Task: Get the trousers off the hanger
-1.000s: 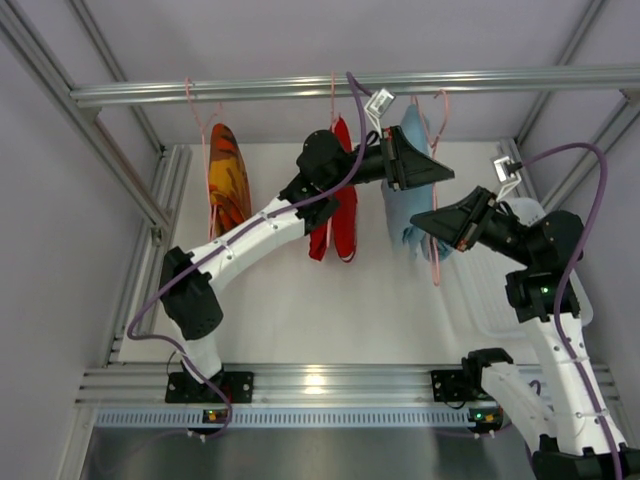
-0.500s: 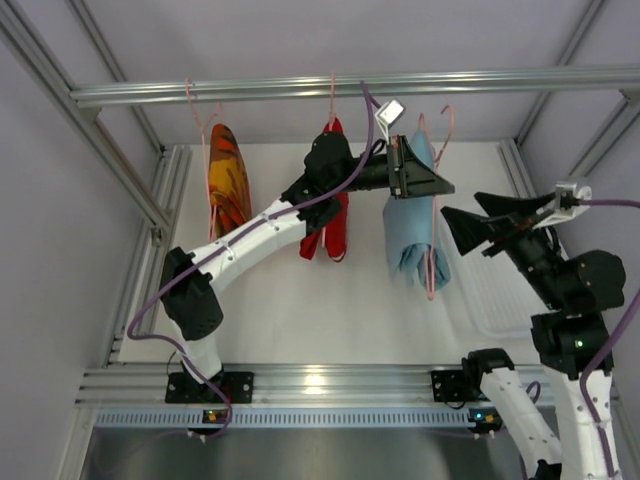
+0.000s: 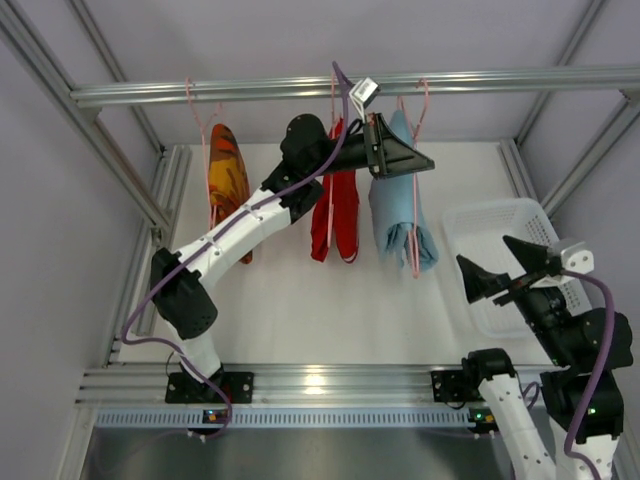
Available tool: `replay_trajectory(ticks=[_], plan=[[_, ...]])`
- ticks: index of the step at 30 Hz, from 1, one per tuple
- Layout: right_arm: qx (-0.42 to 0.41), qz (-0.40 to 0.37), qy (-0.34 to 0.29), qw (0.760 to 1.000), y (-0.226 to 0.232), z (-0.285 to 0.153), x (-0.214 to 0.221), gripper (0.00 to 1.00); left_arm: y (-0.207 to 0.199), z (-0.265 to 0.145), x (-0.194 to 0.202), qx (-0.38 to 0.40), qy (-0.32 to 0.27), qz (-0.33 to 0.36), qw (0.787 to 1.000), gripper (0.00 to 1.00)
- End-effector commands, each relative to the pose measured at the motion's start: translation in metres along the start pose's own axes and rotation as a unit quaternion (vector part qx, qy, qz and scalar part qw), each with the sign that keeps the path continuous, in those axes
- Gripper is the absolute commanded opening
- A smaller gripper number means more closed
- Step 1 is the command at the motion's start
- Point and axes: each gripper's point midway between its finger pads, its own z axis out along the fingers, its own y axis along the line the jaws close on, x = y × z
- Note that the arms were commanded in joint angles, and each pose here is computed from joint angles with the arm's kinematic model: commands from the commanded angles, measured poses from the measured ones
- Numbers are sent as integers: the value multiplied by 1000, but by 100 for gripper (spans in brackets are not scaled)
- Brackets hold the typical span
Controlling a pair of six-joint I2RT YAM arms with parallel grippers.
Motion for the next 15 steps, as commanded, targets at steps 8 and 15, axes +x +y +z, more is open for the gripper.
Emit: replay_trajectory(ticks=[8, 15], plan=[[-215, -51, 90, 971, 58, -8, 69, 100, -141, -16, -38, 137, -62, 151, 977, 0], [-264, -65, 93, 958, 62, 17, 79, 100, -148, -15, -43, 138, -67, 156, 976, 0]])
